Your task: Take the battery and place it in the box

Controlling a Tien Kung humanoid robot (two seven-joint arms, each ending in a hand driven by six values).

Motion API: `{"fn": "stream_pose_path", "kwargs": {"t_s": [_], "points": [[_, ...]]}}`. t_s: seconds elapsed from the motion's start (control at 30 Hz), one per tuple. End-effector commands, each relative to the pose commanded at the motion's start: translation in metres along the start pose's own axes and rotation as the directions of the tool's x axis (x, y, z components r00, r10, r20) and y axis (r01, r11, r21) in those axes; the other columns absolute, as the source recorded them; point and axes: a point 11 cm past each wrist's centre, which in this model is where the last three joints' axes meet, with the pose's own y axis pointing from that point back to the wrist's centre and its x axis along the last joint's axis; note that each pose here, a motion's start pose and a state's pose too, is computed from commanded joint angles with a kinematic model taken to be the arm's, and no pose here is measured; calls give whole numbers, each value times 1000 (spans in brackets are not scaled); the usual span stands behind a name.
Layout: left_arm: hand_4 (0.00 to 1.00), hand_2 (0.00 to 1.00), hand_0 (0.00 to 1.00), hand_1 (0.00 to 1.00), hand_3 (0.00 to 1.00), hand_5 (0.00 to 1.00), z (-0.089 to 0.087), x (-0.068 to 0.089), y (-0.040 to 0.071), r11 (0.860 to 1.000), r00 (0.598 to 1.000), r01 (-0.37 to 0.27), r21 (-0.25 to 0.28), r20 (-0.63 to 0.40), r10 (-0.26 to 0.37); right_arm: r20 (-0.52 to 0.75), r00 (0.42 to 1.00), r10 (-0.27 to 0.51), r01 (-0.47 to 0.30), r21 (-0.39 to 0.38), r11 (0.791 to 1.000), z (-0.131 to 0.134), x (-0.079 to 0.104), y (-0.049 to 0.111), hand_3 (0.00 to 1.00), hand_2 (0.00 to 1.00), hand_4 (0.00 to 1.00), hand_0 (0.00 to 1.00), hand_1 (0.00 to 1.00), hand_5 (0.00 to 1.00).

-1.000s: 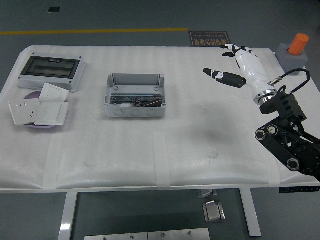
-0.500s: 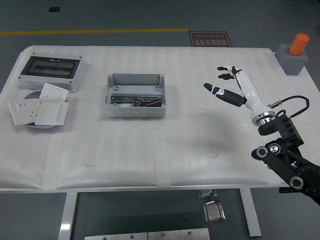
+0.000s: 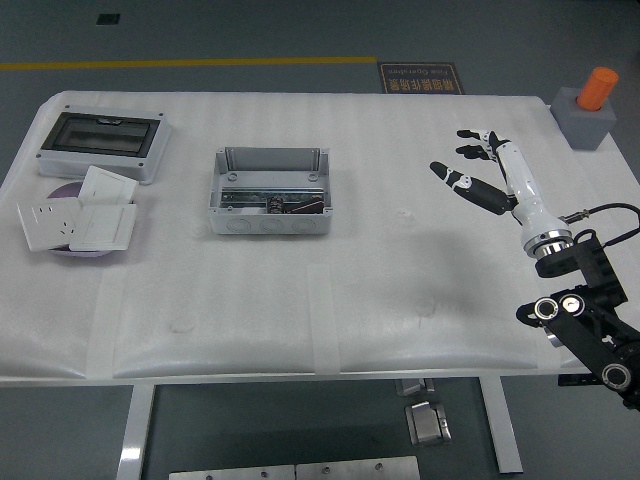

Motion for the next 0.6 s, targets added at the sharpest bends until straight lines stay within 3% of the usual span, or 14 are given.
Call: {"fn": "stream_pose_path", "kwargs": {"t_s": [0.6], "points": [[480,463,597,619,612,514,1,5,0,1000,1000,-5,9,-15,5,4,998,68,-68,2,998,1,21,0,795,729,960,745,700,611]]}}
